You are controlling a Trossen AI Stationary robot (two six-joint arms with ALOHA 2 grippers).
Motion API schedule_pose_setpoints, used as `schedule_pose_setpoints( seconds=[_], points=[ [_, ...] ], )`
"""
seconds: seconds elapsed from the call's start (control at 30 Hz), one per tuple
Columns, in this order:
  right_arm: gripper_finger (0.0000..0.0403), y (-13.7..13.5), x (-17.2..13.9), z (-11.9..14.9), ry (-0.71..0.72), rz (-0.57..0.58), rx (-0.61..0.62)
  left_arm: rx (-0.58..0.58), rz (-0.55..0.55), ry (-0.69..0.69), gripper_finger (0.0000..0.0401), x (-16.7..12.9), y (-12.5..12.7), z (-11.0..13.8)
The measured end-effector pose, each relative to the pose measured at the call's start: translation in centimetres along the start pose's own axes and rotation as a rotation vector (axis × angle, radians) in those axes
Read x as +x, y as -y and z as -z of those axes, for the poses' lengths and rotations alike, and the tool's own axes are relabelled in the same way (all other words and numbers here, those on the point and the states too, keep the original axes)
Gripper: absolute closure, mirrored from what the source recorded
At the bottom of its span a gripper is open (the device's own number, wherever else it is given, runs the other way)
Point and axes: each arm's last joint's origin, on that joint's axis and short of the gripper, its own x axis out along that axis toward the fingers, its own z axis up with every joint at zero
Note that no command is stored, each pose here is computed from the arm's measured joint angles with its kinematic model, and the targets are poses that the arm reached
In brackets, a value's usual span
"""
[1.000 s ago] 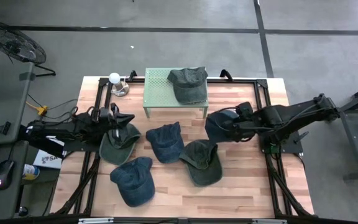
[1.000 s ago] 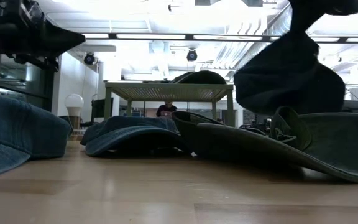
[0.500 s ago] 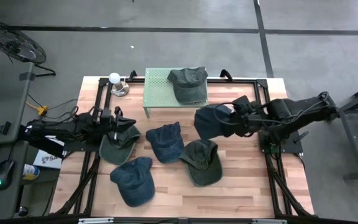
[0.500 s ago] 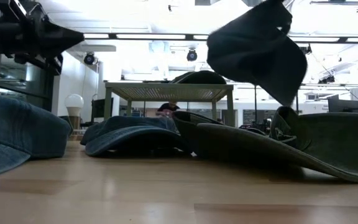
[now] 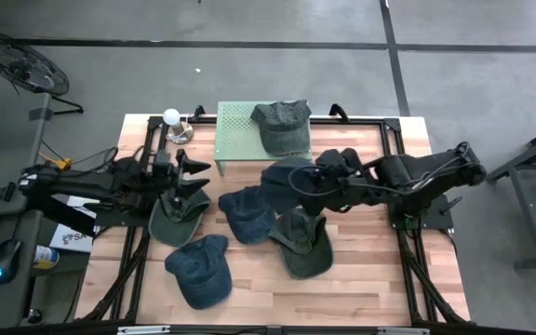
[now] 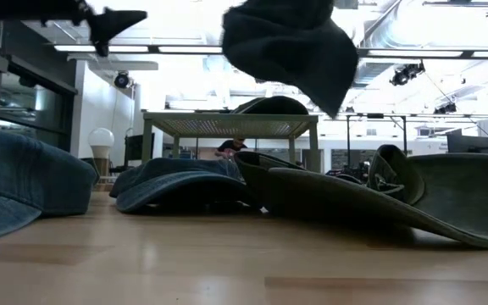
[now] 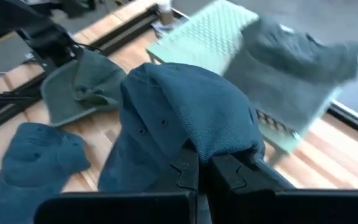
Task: Pick & Place hat
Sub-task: Put the right blue cap on the shelf
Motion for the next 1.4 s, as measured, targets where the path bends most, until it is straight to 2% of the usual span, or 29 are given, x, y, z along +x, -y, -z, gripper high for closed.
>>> schedule_pose_setpoints(
  seconds=[0.13,0.3,0.47,0.6,0.97,1.27,1.4],
  points=[
    [0.0402,-1.3,0.5,-1.1,0.033,-0.016,-0.049,0.017,-0.012,-0.037,0.0114,2.9,1.1,-1.7],
    [0.0402,-2.2,0.6,-2.1,0.057,-0.025,-0.089,0.075,-0.014,-0.151,0.011,6.1,2.1,-2.7],
    [0.0402,-2.6,0.4,-2.6,0.086,-0.032,-0.101,0.091,0.018,-0.284,0.0109,8.7,2.7,-2.7],
    [0.0402,-2.6,0.3,-2.7,0.101,-0.03,-0.112,0.097,0.001,-0.327,0.0109,10.2,2.8,-2.2],
    [0.0403,-2.7,-0.1,-3.2,0.128,-0.064,-0.127,0.077,-0.068,-0.387,0.0109,10.7,2.5,-1.4],
    [0.0403,-2.6,-0.8,-3.7,0.16,-0.103,-0.156,0.02,-0.081,-0.369,0.011,10.8,2.5,-1.5],
    [0.0403,-2.4,-1.0,-3.9,0.169,-0.108,-0.154,-0.011,-0.085,-0.368,0.0134,10.8,2.5,-1.5]
  ],
)
